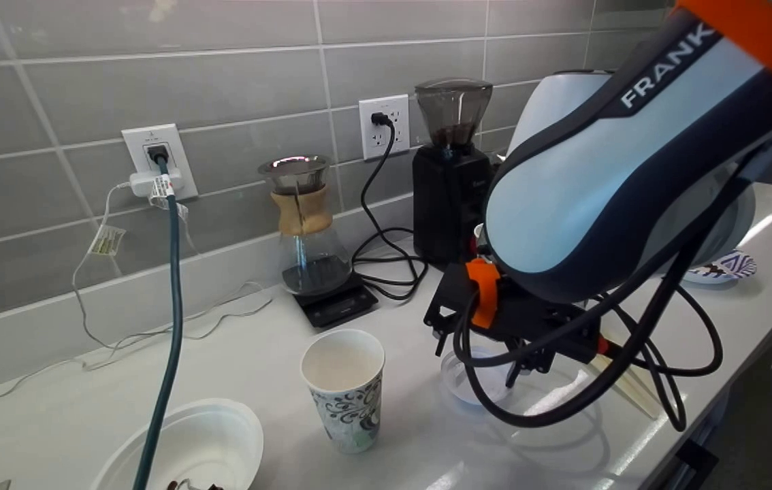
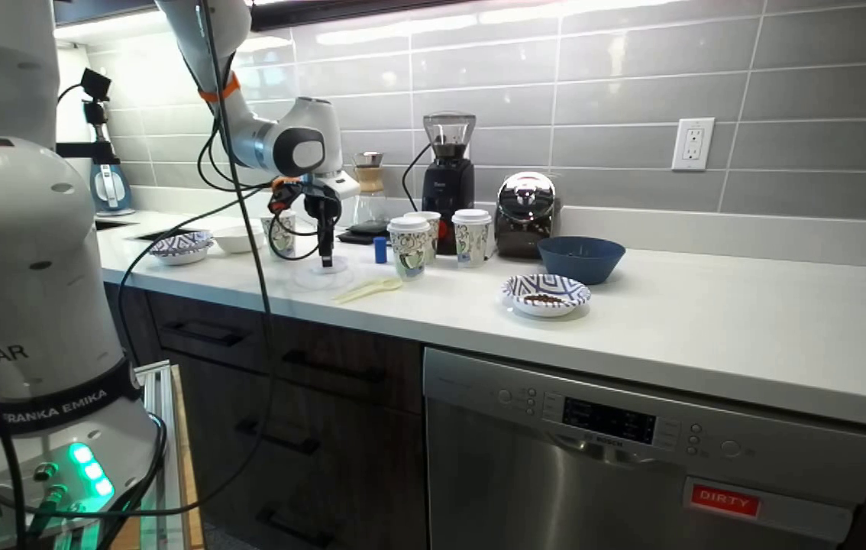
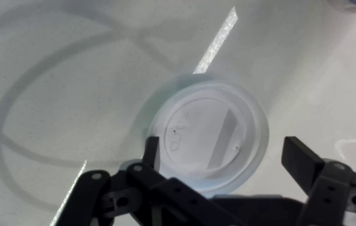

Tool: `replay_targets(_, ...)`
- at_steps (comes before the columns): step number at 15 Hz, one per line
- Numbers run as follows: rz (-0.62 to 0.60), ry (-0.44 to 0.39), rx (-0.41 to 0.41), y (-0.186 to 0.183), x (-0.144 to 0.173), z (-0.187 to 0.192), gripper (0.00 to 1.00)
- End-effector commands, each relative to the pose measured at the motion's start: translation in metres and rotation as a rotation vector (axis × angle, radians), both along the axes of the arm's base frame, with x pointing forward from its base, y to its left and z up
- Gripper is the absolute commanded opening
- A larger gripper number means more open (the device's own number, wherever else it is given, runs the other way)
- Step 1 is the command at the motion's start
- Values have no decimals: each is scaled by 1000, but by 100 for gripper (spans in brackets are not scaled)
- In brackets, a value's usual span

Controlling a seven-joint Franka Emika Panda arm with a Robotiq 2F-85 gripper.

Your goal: Flip the cup lid on the table

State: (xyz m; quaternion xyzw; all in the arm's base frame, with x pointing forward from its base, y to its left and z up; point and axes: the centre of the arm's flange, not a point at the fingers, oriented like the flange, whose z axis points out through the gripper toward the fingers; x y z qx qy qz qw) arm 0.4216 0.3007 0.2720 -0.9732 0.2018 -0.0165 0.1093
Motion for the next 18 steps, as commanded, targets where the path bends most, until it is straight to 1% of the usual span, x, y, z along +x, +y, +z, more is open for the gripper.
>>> replay_targets(1, -21, 0, -12, 5, 5, -9, 100)
replay_targets(10, -29, 14, -5, -1, 5, -15, 100)
replay_targets(11, -32, 15, -4, -1, 5, -15, 75)
replay_targets(12, -33, 15, -4, -2, 5, -15, 74)
replay_targets(13, -35, 16, -3, -3, 5, -15, 68)
replay_targets(14, -37, 15, -2, -4, 6, -14, 59)
replay_targets(16, -40, 9, 5, -5, 6, -11, 45)
replay_targets(18, -40, 0, 13, -4, 6, -6, 32)
